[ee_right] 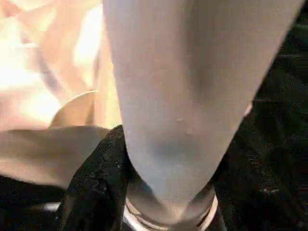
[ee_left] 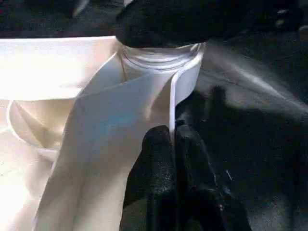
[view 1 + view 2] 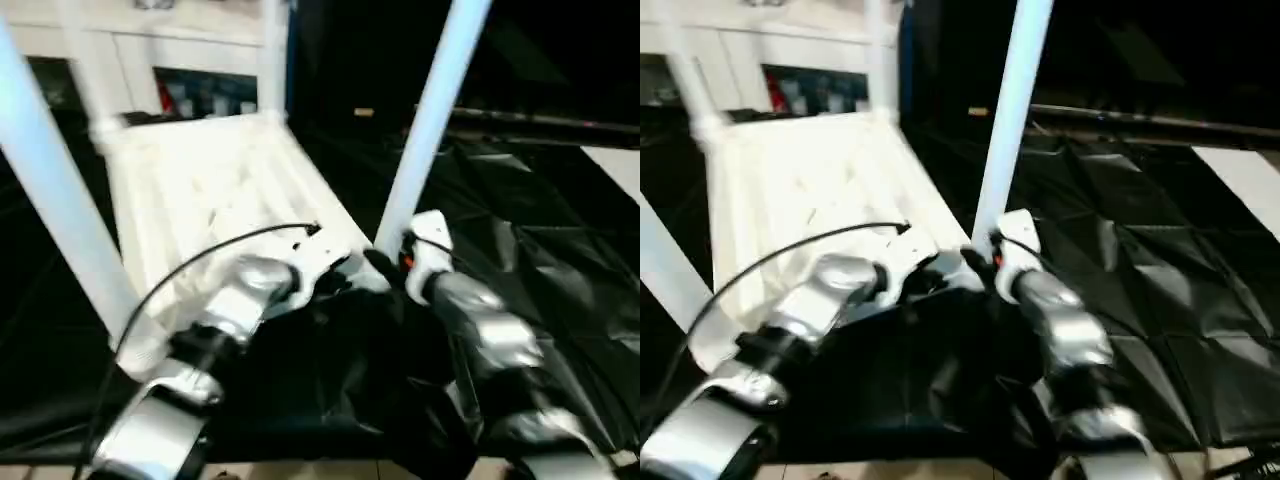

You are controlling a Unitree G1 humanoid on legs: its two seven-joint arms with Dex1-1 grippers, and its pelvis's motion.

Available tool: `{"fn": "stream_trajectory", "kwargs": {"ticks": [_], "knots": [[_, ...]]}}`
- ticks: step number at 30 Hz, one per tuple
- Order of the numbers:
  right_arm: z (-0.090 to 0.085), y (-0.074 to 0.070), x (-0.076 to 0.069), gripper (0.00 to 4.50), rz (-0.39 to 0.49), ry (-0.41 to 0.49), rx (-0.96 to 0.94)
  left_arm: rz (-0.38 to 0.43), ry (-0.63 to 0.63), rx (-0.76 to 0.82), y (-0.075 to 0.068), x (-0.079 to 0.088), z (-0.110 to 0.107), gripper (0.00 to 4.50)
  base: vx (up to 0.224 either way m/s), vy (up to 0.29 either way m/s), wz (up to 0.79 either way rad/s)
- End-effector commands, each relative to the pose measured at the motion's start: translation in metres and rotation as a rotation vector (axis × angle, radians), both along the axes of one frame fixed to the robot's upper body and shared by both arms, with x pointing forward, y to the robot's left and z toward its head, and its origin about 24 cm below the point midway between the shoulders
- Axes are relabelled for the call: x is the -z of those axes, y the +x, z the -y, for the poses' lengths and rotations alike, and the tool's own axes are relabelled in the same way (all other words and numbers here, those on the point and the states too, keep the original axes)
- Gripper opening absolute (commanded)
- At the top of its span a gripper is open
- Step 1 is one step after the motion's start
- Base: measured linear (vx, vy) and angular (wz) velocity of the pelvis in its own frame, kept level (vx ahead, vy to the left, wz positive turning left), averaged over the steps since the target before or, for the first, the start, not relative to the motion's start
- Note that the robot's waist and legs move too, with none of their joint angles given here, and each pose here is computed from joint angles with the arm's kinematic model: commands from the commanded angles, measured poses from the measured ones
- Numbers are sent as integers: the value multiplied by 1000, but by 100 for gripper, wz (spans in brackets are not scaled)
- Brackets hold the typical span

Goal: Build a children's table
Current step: Rotate leg to tighten

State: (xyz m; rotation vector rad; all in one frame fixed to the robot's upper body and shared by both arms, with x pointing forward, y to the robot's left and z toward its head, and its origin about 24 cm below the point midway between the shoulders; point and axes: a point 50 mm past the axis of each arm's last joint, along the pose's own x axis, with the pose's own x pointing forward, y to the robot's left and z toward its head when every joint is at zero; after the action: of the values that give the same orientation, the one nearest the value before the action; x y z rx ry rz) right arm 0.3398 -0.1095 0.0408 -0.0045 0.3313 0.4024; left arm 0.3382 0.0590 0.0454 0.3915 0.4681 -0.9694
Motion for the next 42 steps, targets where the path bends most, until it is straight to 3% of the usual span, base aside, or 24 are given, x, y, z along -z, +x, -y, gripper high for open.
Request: {"fn": "stream_trajectory", "kwargs": {"ticks": [1,3,4,5,10,12,17,21,30,37,42], "knots": [[-33,-13,20,208,-92,5,-127,-8,-82,92,-10,-3,35,0,0,0,0],[-30,-12,15,208,-80,63,-154,-3,-77,101,-8,-3,30,0,0,0,0],[-29,-12,13,260,-78,78,-159,-3,-77,106,-8,-3,28,0,0,0,0],[-25,-12,11,260,-72,95,-181,-4,-79,118,-8,-3,23,0,0,0,0],[-12,-13,5,307,-57,91,-268,-9,-84,157,-8,-4,11,0,0,0,0],[1,-20,1,322,-49,63,-384,-22,-83,207,-10,-5,-2,0,0,0,0],[16,-32,-6,322,-49,63,-539,-41,-113,328,-17,-9,-18,0,0,0,0],[28,-45,-12,322,-40,37,-684,-155,-114,494,-33,-10,-39,0,0,0,0],[30,-56,-15,322,-60,50,-798,-187,-112,511,-36,-11,-53,0,0,0,0],[27,-60,-13,253,-75,57,-827,-183,-115,517,-36,-13,-54,0,0,0,0],[27,-60,-12,226,-82,59,-828,-176,-113,513,-36,-13,-54,0,0,0,0]]}}
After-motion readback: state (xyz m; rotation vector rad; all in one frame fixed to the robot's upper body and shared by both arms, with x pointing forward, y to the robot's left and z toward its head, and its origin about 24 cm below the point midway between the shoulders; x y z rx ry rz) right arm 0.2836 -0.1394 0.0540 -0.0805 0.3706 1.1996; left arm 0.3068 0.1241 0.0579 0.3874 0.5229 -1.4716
